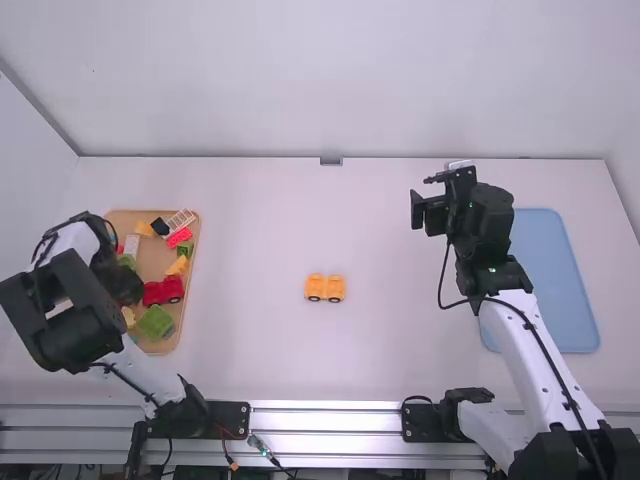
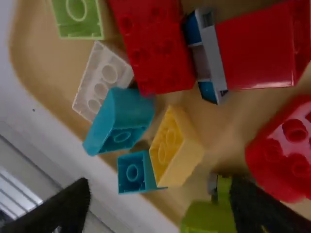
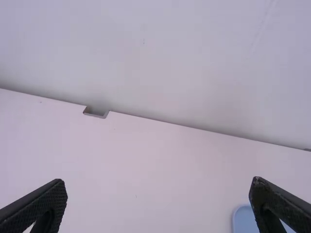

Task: Assemble lego blocks to make yellow taxi

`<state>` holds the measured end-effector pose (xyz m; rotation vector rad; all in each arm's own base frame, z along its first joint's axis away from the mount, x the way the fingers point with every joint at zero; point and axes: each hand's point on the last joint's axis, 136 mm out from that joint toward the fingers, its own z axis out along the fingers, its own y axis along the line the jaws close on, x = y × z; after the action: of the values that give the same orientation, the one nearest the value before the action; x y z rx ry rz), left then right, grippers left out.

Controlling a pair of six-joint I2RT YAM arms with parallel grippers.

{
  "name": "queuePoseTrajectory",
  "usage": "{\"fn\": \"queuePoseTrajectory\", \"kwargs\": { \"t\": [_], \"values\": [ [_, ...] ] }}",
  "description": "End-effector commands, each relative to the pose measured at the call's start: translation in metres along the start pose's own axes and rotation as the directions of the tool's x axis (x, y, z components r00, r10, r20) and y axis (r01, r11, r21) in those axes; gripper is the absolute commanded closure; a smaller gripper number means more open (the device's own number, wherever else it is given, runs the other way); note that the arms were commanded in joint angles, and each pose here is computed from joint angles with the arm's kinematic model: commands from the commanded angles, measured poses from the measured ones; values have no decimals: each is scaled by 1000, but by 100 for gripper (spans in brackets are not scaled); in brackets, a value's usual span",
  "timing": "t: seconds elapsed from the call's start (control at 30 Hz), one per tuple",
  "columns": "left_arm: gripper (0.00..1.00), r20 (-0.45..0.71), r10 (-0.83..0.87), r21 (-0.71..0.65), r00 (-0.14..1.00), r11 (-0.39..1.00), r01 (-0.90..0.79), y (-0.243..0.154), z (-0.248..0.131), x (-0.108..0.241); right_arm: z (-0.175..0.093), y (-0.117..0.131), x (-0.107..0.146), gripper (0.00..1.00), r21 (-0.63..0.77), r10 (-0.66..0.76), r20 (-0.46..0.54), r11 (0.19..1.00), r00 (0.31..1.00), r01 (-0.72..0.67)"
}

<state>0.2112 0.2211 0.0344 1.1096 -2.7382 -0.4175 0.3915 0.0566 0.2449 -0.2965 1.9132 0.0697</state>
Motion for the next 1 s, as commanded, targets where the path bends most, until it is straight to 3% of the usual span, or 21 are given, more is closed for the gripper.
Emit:
{"fn": "queuePoseTrajectory", "kwargs": {
  "t": [0.0,0.1,0.23,0.43,0.97],
  "values": [
    [35,15,98,-18,995,995,-98,1,-1,4,-1,0,-17,1,0,-5,33,1000,999,5],
    [49,-1,88,-24,996,996,-88,2,3,9,-1,0,-17,1,0,-5,34,1000,999,5],
    [48,-19,70,-23,997,997,-70,3,9,15,-1,0,-17,1,0,-5,33,1000,999,5],
    [60,-7,84,-26,996,996,-84,0,21,17,-1,0,-17,1,0,-1,34,1000,999,1],
    [46,59,111,-97,992,990,-105,4,38,10,-1,0,-17,1,0,-2,34,1000,999,2]
  ]
}}
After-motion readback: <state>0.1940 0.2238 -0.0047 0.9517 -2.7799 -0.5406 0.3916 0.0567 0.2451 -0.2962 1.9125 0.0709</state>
